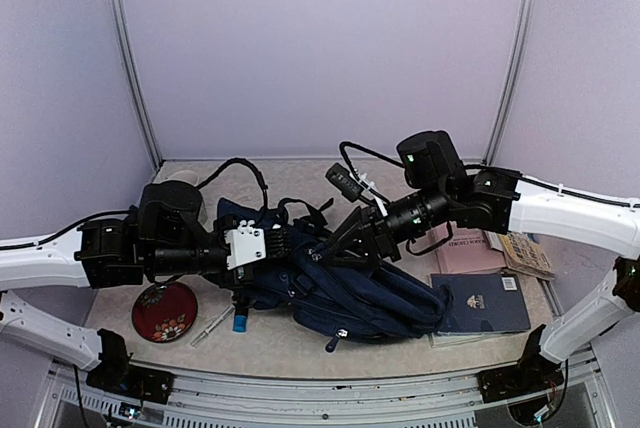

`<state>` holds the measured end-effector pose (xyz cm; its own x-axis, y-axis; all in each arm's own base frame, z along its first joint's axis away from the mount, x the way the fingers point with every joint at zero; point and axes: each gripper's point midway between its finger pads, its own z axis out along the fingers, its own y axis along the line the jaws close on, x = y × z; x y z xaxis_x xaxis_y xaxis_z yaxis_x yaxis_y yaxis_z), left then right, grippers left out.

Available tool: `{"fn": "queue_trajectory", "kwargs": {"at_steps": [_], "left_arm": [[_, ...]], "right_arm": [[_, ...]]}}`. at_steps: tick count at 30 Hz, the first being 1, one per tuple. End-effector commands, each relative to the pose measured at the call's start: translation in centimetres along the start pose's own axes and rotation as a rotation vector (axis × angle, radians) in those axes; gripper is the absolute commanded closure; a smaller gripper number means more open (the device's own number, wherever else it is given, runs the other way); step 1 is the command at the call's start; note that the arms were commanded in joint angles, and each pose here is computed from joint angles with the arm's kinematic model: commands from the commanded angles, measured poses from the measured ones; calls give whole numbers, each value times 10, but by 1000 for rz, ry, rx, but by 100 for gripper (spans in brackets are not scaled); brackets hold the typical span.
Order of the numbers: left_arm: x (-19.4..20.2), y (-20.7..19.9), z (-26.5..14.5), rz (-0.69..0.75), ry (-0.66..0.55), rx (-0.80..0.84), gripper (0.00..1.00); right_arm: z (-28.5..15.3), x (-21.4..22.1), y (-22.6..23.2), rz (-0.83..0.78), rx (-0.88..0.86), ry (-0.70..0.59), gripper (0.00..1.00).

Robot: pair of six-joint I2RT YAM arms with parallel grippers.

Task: Pack the student bag
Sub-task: Pick up the largest pocket of the bag from the student bag.

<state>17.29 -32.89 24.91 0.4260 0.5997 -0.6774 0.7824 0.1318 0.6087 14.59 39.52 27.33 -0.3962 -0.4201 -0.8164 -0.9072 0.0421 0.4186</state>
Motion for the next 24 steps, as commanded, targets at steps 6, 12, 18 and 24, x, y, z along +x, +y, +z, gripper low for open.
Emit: {"fn": "queue_trajectory", "kwargs": {"at_steps": [6, 12, 18, 24], "left_arm": [[8, 2, 2, 9, 36, -28, 100], [8, 20, 1, -23, 58, -115, 100], [9, 19, 5, -32, 61, -110, 100], [2, 15, 2, -31, 24, -82, 100]], "right_arm": [[-1, -14, 15, -44, -59, -59, 80], [-5, -12, 19, -31, -65, -50, 82], [-5, 0, 8, 31, -2, -21, 69], [-11, 0, -13, 87, 112, -42, 66]]}}
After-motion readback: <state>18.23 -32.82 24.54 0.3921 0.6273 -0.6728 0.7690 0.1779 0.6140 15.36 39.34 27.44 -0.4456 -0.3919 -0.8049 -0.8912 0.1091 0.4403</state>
